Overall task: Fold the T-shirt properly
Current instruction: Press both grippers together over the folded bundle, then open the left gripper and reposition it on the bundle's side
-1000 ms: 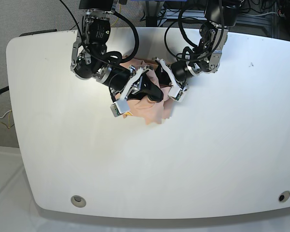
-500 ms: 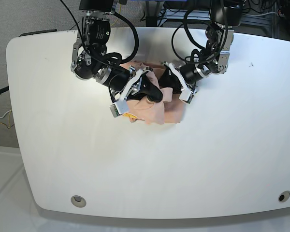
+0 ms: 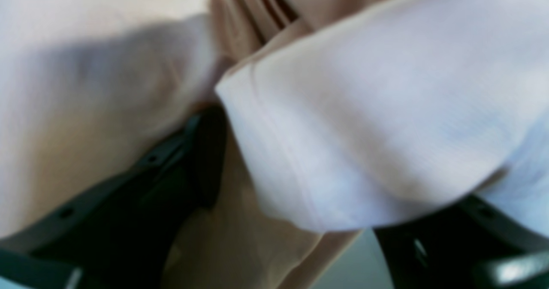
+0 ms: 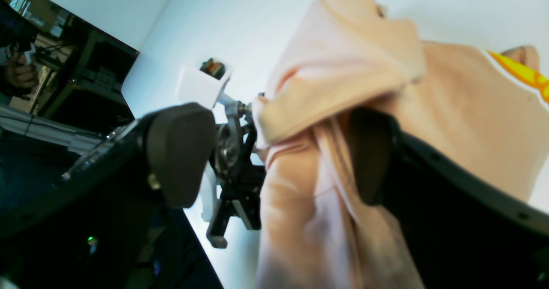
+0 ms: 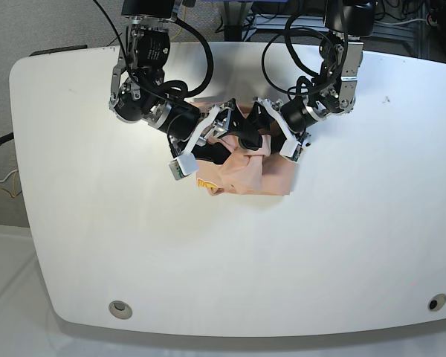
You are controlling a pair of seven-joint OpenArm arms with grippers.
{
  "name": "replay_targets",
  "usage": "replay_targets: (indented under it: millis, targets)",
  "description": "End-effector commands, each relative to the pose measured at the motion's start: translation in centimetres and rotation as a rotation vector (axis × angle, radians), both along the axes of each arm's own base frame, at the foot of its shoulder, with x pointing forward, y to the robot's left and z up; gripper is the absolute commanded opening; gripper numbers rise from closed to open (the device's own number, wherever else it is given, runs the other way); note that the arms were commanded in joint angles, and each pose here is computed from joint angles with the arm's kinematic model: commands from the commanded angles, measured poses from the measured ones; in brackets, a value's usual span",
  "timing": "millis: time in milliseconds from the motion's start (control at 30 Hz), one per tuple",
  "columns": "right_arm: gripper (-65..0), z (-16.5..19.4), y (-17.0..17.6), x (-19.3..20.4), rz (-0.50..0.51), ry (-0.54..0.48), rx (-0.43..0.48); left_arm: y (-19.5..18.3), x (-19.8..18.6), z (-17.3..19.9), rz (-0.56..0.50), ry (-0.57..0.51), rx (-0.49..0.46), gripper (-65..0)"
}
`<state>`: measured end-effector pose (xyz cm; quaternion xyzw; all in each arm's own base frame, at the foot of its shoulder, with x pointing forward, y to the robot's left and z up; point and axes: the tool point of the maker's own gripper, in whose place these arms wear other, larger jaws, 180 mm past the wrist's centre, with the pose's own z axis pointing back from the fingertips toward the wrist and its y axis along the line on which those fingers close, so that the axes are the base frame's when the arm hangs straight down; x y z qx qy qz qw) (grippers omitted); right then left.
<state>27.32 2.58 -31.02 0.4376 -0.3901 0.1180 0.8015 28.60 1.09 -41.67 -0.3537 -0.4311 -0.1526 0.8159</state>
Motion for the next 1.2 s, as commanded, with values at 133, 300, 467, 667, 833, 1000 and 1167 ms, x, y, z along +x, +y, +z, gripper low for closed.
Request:
replay_targets:
  millis: [133,300,467,667,833,1000,1167]
  targets:
    - [-19.0,1.9,0.3,0.7,-0.008,-0.059,0.044,-0.4,-0.3,-0.5,-0.001,0.046,0.010,-30.7]
    - [-19.0,1.9,0.2,0.8,-0.011,-0.060,0.044,-0.6,-0.1,0.2,0.004,0.050,-0.020,-30.7]
    - [-19.0,1.9,0.1,0.8,-0.013,-0.060,0.044,-0.6,0.5,1.9,0.001,-0.001,-0.024,-30.7]
    - [-19.0,1.9,0.1,0.9,-0.013,-0.061,0.044,-0.6,0.8,2.7,0.002,-0.023,-0.027,-30.7]
    - [-19.0,1.9,0.1,0.9,-0.013,-0.061,0.044,-0.6,0.9,2.8,0.004,-0.025,-0.028,-30.7]
    - [-19.0,1.9,0.1,0.9,-0.013,-0.060,0.044,-0.6,1.1,3.5,0.004,-0.049,-0.031,-30.6]
    - [-19.0,1.9,0.1,0.9,-0.013,-0.060,0.044,-0.8,1.6,5.3,-0.001,-0.102,-0.033,-30.5]
